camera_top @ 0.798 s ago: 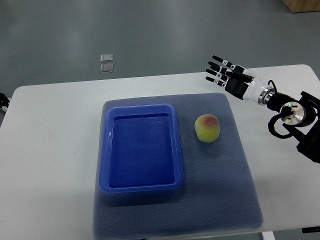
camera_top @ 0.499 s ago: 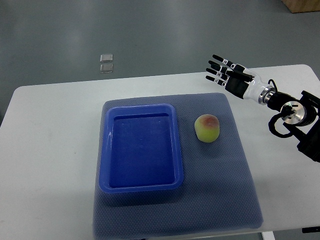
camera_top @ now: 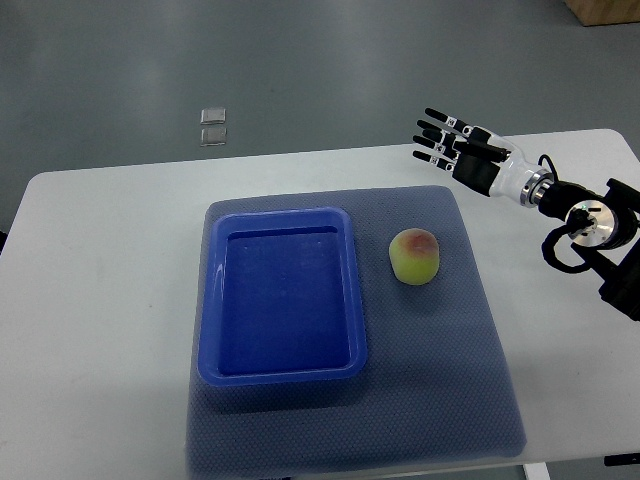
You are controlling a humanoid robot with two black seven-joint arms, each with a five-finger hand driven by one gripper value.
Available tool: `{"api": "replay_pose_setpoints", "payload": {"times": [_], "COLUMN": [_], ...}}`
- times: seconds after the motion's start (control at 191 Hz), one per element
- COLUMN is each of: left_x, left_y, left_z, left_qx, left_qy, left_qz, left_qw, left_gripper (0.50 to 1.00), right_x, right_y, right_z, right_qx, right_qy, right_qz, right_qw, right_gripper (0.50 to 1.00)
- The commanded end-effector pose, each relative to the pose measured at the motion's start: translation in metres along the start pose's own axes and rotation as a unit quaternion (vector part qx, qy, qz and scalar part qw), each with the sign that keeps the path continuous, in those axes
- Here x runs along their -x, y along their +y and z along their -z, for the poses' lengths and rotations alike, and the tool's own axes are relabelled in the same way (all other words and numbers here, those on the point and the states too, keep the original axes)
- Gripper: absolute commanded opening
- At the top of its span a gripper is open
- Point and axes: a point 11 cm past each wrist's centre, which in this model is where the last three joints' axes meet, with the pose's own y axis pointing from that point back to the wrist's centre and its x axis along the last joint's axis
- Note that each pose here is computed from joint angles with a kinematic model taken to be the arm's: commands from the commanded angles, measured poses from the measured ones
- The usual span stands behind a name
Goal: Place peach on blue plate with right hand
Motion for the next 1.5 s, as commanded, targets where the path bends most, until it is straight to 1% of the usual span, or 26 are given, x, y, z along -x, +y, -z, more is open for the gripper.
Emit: {"api": "replay_pose_setpoints", "payload": {"times": [0.0, 0.152, 0.331, 0.383, 0.388, 0.54, 0.645, 0.656, 0.735, 0.939, 1.049, 1.055, 1.097, 1.249, 1.254, 1.317, 1.364, 1.496], "left_x": [0.0, 0.0, 0.0, 0.0, 0.0, 0.0, 0.0, 0.0, 0.0, 0.0, 0.0, 0.0, 0.0, 0.0, 0.0, 0.0, 0.0, 0.0], "left_y": [0.0, 0.0, 0.0, 0.0, 0.0, 0.0, 0.0, 0.0, 0.0, 0.0, 0.0, 0.0, 0.0, 0.0, 0.0, 0.0, 0.0, 0.0], "left_z": [0.0, 0.0, 0.0, 0.0, 0.0, 0.0, 0.0, 0.0, 0.0, 0.0, 0.0, 0.0, 0.0, 0.0, 0.0, 0.0, 0.0, 0.0], "left_qx": [0.0, 0.0, 0.0, 0.0, 0.0, 0.0, 0.0, 0.0, 0.0, 0.0, 0.0, 0.0, 0.0, 0.0, 0.0, 0.0, 0.0, 0.0], "left_qy": [0.0, 0.0, 0.0, 0.0, 0.0, 0.0, 0.0, 0.0, 0.0, 0.0, 0.0, 0.0, 0.0, 0.0, 0.0, 0.0, 0.0, 0.0], "left_qz": [0.0, 0.0, 0.0, 0.0, 0.0, 0.0, 0.0, 0.0, 0.0, 0.0, 0.0, 0.0, 0.0, 0.0, 0.0, 0.0, 0.0, 0.0], "left_qw": [1.0, 1.0, 1.0, 1.0, 1.0, 1.0, 1.0, 1.0, 1.0, 1.0, 1.0, 1.0, 1.0, 1.0, 1.0, 1.0, 1.0, 1.0], "left_gripper": [1.0, 1.0, 1.0, 1.0, 1.0, 1.0, 1.0, 1.0, 1.0, 1.0, 1.0, 1.0, 1.0, 1.0, 1.0, 1.0, 1.0, 1.0], "right_x": [0.0, -0.001, -0.003, -0.003, -0.004, -0.014, -0.012, -0.011, -0.01, 0.005, 0.006, 0.004, 0.002, 0.002, 0.007, 0.01, 0.008, 0.001], "right_y": [0.002, 0.006, 0.013, 0.013, 0.013, 0.021, 0.02, 0.023, 0.027, 0.026, 0.027, 0.028, 0.029, 0.03, 0.029, 0.028, 0.03, 0.034], "right_z": [0.003, 0.007, 0.006, 0.006, 0.005, 0.01, 0.012, 0.014, 0.019, 0.027, 0.03, 0.03, 0.032, 0.031, 0.028, 0.023, 0.017, 0.015], "right_qx": [0.0, 0.003, 0.033, 0.033, 0.041, 0.063, 0.069, 0.078, 0.087, 0.099, 0.104, 0.111, 0.117, 0.119, 0.123, 0.133, 0.15, 0.169], "right_qy": [0.004, 0.018, 0.08, 0.08, 0.094, 0.148, 0.166, 0.188, 0.216, 0.274, 0.29, 0.305, 0.319, 0.348, 0.363, 0.377, 0.391, 0.416], "right_qz": [0.01, 0.021, 0.037, 0.037, 0.037, 0.025, 0.03, 0.038, 0.044, 0.067, 0.069, 0.067, 0.064, 0.068, 0.078, 0.087, 0.088, 0.082], "right_qw": [1.0, 1.0, 0.996, 0.996, 0.994, 0.987, 0.983, 0.978, 0.972, 0.954, 0.949, 0.944, 0.938, 0.927, 0.92, 0.912, 0.904, 0.889], "right_gripper": [0.934, 0.934, 0.934, 0.934, 0.934, 0.934, 0.934, 0.934, 0.934, 0.934, 0.934, 0.934, 0.934, 0.934, 0.934, 0.934, 0.934, 0.934]}}
